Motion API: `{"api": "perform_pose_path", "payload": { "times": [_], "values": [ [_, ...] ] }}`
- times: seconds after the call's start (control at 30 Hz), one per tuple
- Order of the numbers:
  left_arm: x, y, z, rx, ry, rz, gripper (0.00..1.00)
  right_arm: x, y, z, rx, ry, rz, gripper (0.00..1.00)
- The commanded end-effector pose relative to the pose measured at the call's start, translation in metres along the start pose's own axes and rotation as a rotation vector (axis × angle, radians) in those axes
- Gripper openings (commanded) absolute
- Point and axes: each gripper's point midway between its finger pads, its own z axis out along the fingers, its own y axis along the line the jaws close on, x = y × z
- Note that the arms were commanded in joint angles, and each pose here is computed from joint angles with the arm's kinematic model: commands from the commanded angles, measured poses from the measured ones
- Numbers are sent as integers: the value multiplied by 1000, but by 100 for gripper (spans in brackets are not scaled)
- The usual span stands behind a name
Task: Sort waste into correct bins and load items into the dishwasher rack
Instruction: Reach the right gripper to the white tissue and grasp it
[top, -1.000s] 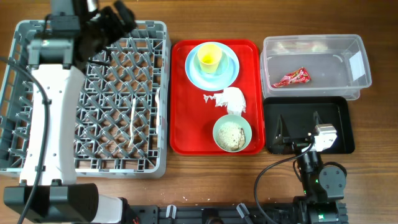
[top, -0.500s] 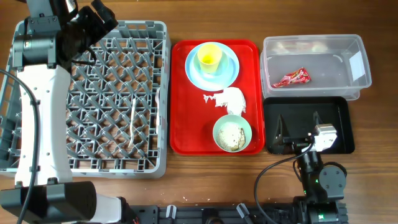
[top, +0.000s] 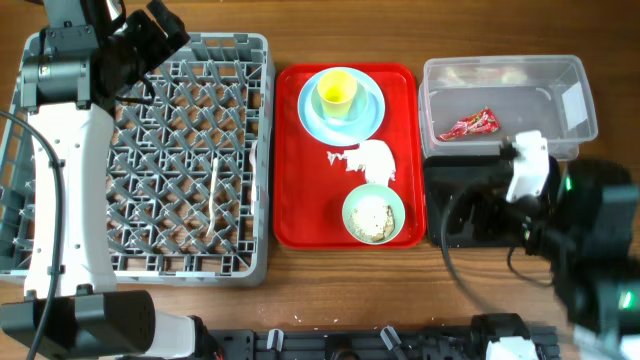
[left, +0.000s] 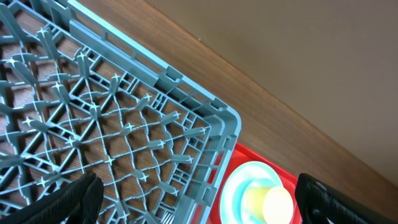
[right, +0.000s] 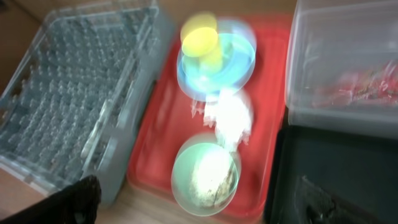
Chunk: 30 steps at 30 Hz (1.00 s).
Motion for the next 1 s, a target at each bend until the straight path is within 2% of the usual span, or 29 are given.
{"api": "perform_pose_path", "payload": {
  "times": [0.0, 0.07, 0.1, 0.17, 0.2, 0.3, 0.37, 0.53, 0.6, 0.73, 0.8, 0.87, 0.93, 0.97],
  "values": [
    [-1, 3, 1, -6, 0, 0, 100, -26, 27, 20, -183, 127, 212, 88],
    [0, 3, 1, -6, 0, 1, 100, -17, 23, 50, -179, 238, 265, 56],
    [-1, 3, 1, -6, 0, 0, 100, -9, 16, 66, -115, 284, 274, 54],
    [0, 3, 1, -6, 1, 0, 100, 12, 9, 101, 55, 353, 215, 55],
    [0, 3, 1, -6, 1, 0, 100, 18, 7, 123, 149, 367, 127, 55],
    [0, 3, 1, -6, 0, 0, 100, 15, -9, 169, 323, 332, 7, 63],
    [0, 3, 1, -6, 1, 0, 100, 17, -24, 199, 376, 336, 27, 68],
    [0, 3, 1, -6, 0, 0, 100, 30, -50, 266, 420, 355, -19, 71],
    [0, 3, 1, -6, 0, 0, 100, 42, -65, 277, 482, 379, -19, 70],
    [0, 3, 1, -6, 0, 0, 100, 88, -87, 302, 526, 519, -16, 64],
    [0, 3, 1, -6, 0, 0, 100, 97, -85, 307, 503, 552, -6, 46],
    [0, 3, 1, -6, 0, 0, 100, 81, -75, 298, 485, 533, -5, 30],
    [0, 3, 1, -6, 0, 0, 100, 37, -54, 280, 453, 449, -8, 21],
    [-1, 3, 1, -6, 0, 0, 100, -13, -34, 253, 429, 324, -25, 12]
  ]
}}
